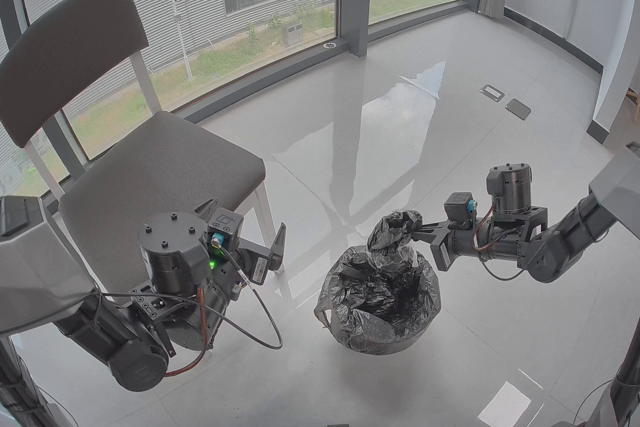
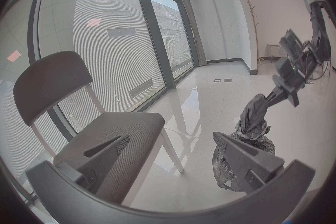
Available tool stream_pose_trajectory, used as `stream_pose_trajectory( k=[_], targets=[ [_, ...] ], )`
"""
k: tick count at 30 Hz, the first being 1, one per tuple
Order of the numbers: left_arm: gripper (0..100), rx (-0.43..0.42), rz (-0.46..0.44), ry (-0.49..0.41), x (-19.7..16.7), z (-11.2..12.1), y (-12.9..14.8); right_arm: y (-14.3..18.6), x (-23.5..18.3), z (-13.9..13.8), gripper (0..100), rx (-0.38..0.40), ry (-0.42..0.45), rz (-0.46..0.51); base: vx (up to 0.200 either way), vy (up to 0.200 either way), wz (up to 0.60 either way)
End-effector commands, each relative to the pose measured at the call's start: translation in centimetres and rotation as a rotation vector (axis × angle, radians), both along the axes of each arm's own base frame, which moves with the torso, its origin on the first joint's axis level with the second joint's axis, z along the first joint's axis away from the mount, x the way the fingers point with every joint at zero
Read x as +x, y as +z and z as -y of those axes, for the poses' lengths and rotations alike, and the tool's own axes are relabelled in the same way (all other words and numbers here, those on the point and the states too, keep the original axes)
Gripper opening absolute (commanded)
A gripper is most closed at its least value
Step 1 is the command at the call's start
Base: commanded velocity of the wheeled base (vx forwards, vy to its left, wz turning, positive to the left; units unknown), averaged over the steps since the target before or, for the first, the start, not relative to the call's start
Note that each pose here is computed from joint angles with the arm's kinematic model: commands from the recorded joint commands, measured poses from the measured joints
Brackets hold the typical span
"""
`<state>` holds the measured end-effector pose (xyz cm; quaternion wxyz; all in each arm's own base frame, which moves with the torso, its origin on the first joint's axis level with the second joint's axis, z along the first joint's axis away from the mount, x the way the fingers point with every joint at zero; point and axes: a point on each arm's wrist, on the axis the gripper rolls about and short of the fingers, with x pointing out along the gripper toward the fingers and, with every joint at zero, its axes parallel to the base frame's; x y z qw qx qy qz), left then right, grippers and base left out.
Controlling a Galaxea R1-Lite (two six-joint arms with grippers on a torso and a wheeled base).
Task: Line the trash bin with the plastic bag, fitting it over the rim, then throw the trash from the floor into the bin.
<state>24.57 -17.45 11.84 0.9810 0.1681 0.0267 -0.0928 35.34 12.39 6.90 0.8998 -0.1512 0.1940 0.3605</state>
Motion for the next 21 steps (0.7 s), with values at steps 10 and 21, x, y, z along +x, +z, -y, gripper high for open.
stream_pose_trajectory(
  k=[10, 21],
  targets=[
    [100, 0.005, -0.001, 0.013, 0.0, -0.5, 0.0, -5.8, 0.8, 0.3, 0, -0.036, -0.004, -0.119, 0.000, 0.000, 0.00],
    [100, 0.009, -0.010, 0.006, -0.3, -0.5, -0.4, -6.7, -2.4, -0.1, 0, -0.050, 0.035, -0.141, 0.000, 0.000, 0.00]
  ],
)
